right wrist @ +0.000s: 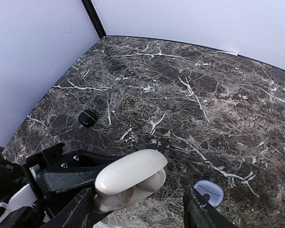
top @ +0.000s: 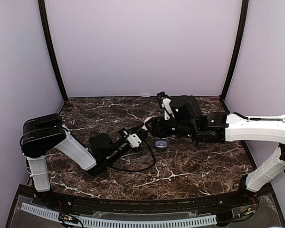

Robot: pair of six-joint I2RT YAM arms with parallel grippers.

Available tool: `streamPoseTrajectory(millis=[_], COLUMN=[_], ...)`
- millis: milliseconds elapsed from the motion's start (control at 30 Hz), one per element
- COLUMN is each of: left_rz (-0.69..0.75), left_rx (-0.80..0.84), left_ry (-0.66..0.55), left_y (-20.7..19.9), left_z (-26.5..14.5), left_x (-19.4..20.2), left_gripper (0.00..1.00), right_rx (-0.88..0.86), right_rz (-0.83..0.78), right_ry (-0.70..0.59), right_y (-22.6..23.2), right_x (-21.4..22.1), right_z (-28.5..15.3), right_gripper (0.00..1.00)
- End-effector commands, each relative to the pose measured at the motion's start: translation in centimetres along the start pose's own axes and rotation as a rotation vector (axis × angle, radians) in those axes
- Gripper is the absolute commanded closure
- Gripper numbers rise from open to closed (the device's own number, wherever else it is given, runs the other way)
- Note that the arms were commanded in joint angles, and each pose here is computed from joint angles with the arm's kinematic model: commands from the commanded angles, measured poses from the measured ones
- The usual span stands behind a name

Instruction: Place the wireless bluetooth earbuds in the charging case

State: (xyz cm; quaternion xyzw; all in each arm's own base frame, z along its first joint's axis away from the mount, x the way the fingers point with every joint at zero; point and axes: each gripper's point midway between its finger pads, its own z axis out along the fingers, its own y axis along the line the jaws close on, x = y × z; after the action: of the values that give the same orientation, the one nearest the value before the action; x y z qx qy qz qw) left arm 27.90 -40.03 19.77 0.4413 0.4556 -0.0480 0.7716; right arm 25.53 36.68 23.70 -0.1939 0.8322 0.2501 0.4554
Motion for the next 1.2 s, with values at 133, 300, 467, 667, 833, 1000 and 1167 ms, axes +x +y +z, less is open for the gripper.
streamPoseTrajectory(millis=[133, 300, 467, 667, 833, 1000, 1167], left_rz=[-0.066, -0.083, -0.089, -0.083, -0.085, -0.097, -0.114], left_rx=[-0.016, -0.003, 0.005, 0.004, 0.005, 0.012, 0.02], left_ry=[-0.068, -0.069, -0.068, -0.064, -0.068, -0.076, -0.083], left_y=[1.4, 1.2, 0.9, 0.8, 0.9, 0.8, 0.8], left_z=[-0.4, -0.4, -0.4, -0.4, -0.4, -0.5, -0.7], left_x=[-2.3, -2.4, -2.3, -2.1, -2.2, -2.4, -2.6], left_gripper=[1.0, 1.0, 1.0, 1.0, 1.0, 1.0, 1.0], right_rx=[0.006, -0.033, -0.102, -0.167, -0.181, -0.164, -0.134], right_rz=[0.064, 0.044, 0.037, 0.077, 0.089, 0.077, 0.062], right_ry=[0.024, 0.022, 0.046, 0.09, 0.118, 0.114, 0.113], right_y=[-0.8, -0.7, 0.6, 1.9, 2.2, 1.7, 0.9], right_x=[-0.1, 0.1, 0.1, 0.6, 1.1, 1.2, 1.4], right_z=[0.3, -0.5, -0.5, 0.0, 0.6, 0.3, -0.1], right_gripper=[0.5, 0.6, 0.62, 0.59, 0.62, 0.66, 0.59])
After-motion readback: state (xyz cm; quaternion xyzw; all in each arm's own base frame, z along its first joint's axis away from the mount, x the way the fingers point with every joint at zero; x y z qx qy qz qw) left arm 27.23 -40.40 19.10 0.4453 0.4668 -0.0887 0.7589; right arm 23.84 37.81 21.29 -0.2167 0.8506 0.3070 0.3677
